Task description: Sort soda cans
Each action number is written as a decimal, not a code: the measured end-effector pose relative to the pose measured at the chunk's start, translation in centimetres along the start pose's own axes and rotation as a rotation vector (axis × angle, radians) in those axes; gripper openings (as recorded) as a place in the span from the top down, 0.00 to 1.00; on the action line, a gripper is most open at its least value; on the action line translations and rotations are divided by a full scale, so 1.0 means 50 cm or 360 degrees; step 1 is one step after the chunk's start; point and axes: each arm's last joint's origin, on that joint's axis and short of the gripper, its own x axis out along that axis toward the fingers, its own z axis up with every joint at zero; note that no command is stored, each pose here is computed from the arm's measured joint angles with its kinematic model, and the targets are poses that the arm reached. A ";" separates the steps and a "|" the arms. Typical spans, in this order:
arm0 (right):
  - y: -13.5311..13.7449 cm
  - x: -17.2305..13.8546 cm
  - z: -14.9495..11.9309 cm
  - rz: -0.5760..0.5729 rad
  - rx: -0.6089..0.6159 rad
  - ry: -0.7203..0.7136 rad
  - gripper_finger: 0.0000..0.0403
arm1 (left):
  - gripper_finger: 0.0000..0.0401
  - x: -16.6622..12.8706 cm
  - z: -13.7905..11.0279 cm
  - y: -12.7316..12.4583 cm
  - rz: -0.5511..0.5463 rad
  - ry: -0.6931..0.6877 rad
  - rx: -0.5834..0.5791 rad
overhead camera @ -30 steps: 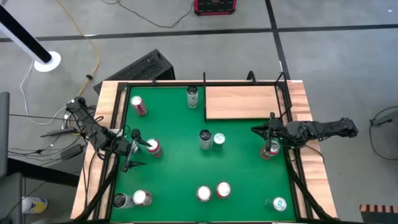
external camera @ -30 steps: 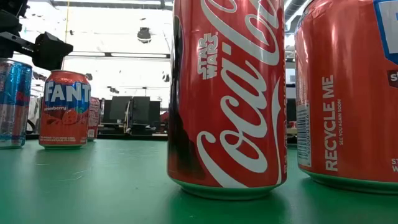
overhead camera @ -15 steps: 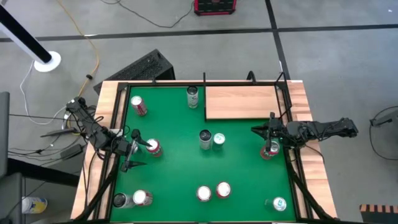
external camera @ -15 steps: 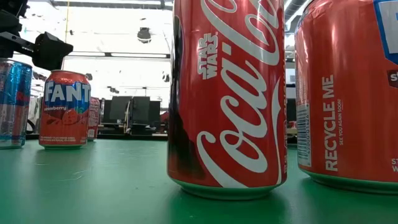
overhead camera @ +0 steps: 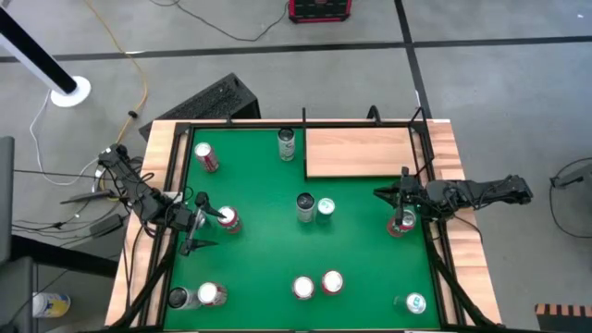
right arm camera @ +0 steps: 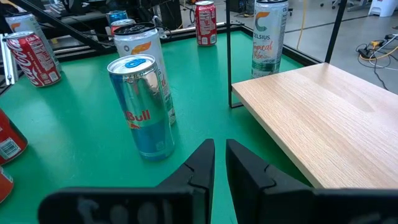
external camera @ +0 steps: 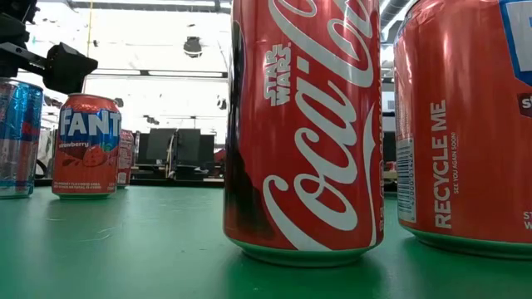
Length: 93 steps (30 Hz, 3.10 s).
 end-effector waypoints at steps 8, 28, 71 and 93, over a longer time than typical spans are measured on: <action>0.000 0.000 0.000 0.0001 0.0001 0.0000 0.83 | 0.08 0.000 0.000 0.000 0.0000 -0.0001 0.0000; 0.000 0.000 0.001 0.0001 0.0009 -0.0009 0.83 | 0.08 -0.003 0.039 0.003 0.0013 -0.0291 -0.0094; 0.166 0.086 0.257 0.0329 -0.0338 -0.0354 0.70 | 0.08 0.001 0.058 0.031 0.0418 -0.0497 -0.0785; 0.288 0.225 0.386 0.0238 -0.0621 0.0008 0.32 | 0.08 0.145 0.207 0.034 0.0447 -0.0272 -0.0024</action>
